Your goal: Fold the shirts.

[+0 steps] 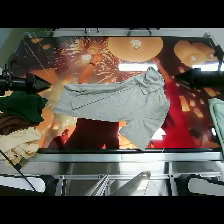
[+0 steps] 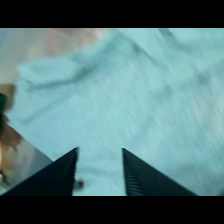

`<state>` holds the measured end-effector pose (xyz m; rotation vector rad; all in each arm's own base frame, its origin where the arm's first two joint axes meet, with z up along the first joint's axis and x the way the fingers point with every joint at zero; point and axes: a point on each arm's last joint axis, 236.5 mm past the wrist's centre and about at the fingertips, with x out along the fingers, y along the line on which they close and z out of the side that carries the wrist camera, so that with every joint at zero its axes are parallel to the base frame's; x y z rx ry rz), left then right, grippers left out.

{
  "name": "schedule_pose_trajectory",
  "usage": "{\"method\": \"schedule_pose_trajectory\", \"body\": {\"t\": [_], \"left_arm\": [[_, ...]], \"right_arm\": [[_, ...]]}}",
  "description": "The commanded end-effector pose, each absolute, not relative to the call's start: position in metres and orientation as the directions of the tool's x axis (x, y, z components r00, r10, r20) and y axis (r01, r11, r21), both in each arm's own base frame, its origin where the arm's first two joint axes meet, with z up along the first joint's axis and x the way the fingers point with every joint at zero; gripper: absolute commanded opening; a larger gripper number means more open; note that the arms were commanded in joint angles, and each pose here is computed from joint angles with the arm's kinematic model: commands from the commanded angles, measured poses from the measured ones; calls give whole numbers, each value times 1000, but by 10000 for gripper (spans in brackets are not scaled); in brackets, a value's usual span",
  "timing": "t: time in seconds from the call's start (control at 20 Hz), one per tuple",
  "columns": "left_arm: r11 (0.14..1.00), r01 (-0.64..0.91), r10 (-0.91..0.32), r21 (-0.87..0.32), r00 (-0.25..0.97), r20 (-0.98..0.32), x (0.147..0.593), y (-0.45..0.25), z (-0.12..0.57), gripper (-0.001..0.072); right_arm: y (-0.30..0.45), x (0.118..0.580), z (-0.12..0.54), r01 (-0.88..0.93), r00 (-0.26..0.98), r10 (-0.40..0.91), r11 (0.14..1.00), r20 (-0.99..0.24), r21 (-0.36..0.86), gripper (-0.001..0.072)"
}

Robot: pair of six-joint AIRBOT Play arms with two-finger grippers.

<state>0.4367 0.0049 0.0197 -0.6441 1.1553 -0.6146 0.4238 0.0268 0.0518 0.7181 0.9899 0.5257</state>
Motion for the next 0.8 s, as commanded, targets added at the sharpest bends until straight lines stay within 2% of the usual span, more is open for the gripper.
{"method": "schedule_pose_trajectory", "body": {"t": [0.0,0.15,0.3,0.55,0.75], "left_arm": [[837,-31,-540,-547,118,-833,398,51,-34,295],[887,-42,-451,-459,128,-883,401,57,-63,296],[909,-21,-409,-416,137,-902,415,53,-83,296],[878,28,-476,-477,-46,-878,417,22,-121,296],[833,20,-533,-552,-235,-813,396,1,-144,296]], "right_arm": [[4,349,-26,175,366,545,756,-755,631,502],[15,330,-71,273,355,525,733,-773,623,498],[33,317,-94,288,284,556,728,-781,622,499],[49,322,-88,269,291,591,704,-752,657,499],[50,319,-88,272,281,600,699,-749,662,500]]}}
